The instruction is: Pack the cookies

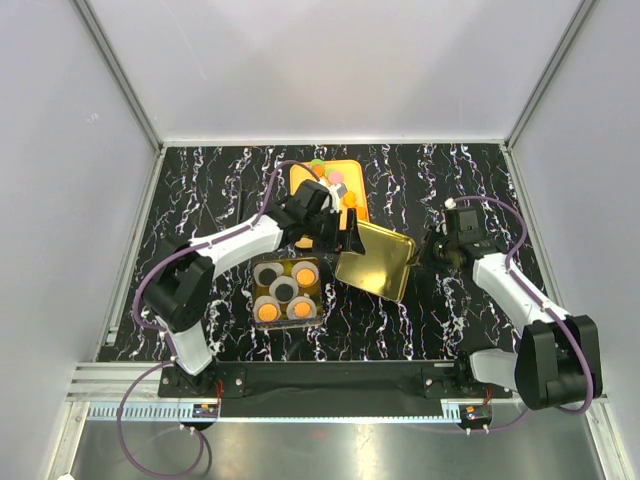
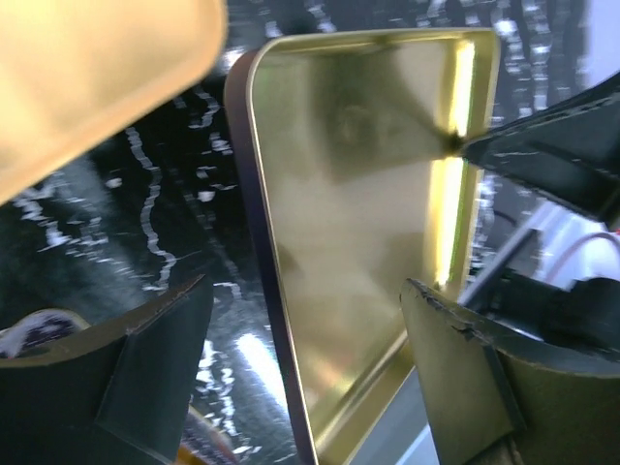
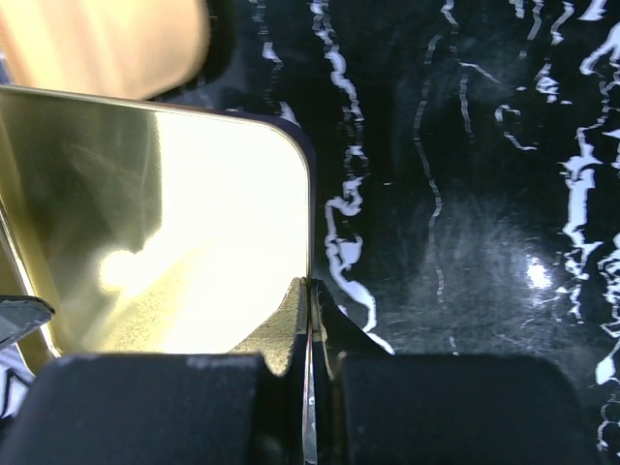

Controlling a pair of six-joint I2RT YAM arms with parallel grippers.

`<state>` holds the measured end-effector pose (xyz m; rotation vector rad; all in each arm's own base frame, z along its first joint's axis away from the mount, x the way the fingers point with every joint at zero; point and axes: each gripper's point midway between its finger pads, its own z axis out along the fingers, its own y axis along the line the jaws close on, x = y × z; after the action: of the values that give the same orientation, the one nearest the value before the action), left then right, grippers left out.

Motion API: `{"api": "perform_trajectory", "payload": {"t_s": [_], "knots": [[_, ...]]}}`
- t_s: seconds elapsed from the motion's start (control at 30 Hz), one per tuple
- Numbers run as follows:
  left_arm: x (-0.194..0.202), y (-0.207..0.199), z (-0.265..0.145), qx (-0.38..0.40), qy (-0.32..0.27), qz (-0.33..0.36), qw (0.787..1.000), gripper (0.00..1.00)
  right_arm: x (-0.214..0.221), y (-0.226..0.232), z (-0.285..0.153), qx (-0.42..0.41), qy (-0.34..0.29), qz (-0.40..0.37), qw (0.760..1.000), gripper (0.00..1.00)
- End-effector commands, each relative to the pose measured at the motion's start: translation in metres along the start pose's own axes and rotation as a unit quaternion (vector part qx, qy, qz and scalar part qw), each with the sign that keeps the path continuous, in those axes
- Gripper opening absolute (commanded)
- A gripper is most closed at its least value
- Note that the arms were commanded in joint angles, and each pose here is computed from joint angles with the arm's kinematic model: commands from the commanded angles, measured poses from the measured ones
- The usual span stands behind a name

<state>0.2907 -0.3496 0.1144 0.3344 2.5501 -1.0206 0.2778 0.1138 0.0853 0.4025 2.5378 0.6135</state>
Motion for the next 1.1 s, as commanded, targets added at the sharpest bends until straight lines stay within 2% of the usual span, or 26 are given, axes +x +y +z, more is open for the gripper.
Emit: {"api": "perform_trajectory", "payload": {"t_s": [0.0, 0.17, 0.2, 0.27, 0.3, 0.33, 0.4, 0.43, 0.47, 0.57, 0.7, 0.87, 1.07], "knots": [[-0.028, -0.05, -0.025, 0.092, -0.043, 0.002, 0.995, 0.81, -0.017, 0.034, -0.018, -0.061, -0.027, -0.005, 0.998, 0.0], [-0.027, -0.067, -0.034, 0.132, -0.045, -0.02, 0.99, 0.67, -0.026, 0.043, -0.027, -0.074, -0.045, -0.004, 0.996, 0.0], [-0.029, -0.071, -0.038, 0.137, -0.051, -0.018, 0.989, 0.57, -0.028, 0.044, -0.028, -0.075, -0.047, -0.006, 0.996, 0.0], [-0.028, -0.075, -0.041, 0.146, -0.047, -0.019, 0.988, 0.47, -0.028, 0.044, -0.029, -0.075, -0.049, -0.008, 0.996, 0.02], [-0.028, -0.076, -0.042, 0.15, -0.046, -0.019, 0.988, 0.36, -0.03, 0.045, -0.03, -0.077, -0.052, -0.008, 0.996, 0.04], [-0.029, -0.078, -0.044, 0.152, -0.047, -0.018, 0.987, 0.3, -0.03, 0.046, -0.031, -0.078, -0.055, -0.009, 0.995, 0.06], [-0.027, -0.08, -0.045, 0.154, -0.042, -0.018, 0.987, 0.19, -0.031, 0.046, -0.033, -0.079, -0.06, -0.012, 0.995, 0.15], [-0.028, -0.079, -0.046, 0.153, -0.042, -0.019, 0.987, 0.05, -0.031, 0.045, -0.033, -0.076, -0.062, -0.013, 0.995, 0.2], [-0.028, -0.079, -0.047, 0.149, -0.044, -0.017, 0.988, 0.0, -0.032, 0.044, -0.034, -0.074, -0.066, -0.015, 0.995, 0.3], [-0.029, -0.078, -0.05, 0.14, -0.044, -0.015, 0.989, 0.0, -0.034, 0.042, -0.037, -0.066, -0.075, -0.026, 0.995, 0.47], [-0.031, -0.071, -0.058, 0.118, -0.039, -0.016, 0.992, 0.0, -0.043, 0.038, -0.049, -0.047, -0.101, -0.048, 0.993, 0.63], [-0.044, -0.051, -0.076, 0.095, -0.048, -0.02, 0.994, 0.0, -0.046, 0.048, -0.075, -0.034, -0.14, -0.092, 0.985, 0.72], [-0.048, -0.035, -0.092, 0.075, -0.046, -0.023, 0.996, 0.0, -0.029, 0.101, -0.096, -0.017, -0.173, -0.197, 0.965, 0.78]]}}
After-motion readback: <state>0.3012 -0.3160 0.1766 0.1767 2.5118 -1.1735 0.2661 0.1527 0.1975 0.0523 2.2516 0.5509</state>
